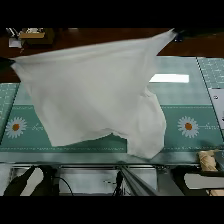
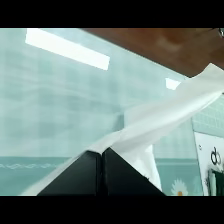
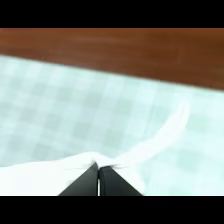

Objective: Fold the shirts.

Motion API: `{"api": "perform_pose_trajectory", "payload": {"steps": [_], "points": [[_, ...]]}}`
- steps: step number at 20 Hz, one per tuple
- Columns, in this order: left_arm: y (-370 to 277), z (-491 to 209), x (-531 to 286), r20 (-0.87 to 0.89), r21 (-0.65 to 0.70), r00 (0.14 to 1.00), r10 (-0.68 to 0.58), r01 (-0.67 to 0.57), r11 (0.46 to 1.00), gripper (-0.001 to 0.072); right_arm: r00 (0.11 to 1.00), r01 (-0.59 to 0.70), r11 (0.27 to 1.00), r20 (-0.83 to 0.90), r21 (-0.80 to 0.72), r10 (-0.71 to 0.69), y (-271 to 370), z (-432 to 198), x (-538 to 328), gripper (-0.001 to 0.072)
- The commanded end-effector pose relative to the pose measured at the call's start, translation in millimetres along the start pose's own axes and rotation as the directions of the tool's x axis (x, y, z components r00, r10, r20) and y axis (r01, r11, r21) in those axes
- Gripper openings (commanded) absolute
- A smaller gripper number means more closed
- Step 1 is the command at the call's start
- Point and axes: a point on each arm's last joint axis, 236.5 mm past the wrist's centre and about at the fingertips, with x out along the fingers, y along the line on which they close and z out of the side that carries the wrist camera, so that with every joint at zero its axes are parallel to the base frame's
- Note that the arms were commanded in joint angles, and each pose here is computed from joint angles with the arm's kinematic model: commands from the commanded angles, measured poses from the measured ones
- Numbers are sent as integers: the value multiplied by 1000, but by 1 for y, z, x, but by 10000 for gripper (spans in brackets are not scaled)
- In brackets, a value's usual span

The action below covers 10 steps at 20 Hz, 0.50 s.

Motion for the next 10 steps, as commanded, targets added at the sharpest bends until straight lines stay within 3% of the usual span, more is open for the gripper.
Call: {"api": "perform_pose_trajectory", "payload": {"steps": [1,8,9,10], "points": [[81,0,58,-23,-104,998,57,-59,993,20,997,-39,999,-63,33,41,4,-28,98,24],[161,-4,115,-69,-236,994,86,-100,967,21,999,52,991,10,121,-53,-29,-23,137,28],[169,-12,122,-97,-256,992,81,-104,961,22,998,64,992,-10,110,-63,-32,-27,137,90],[173,-20,128,-127,-273,989,70,-103,957,33,997,75,992,-29,97,-72,-34,-32,137,252]]}}
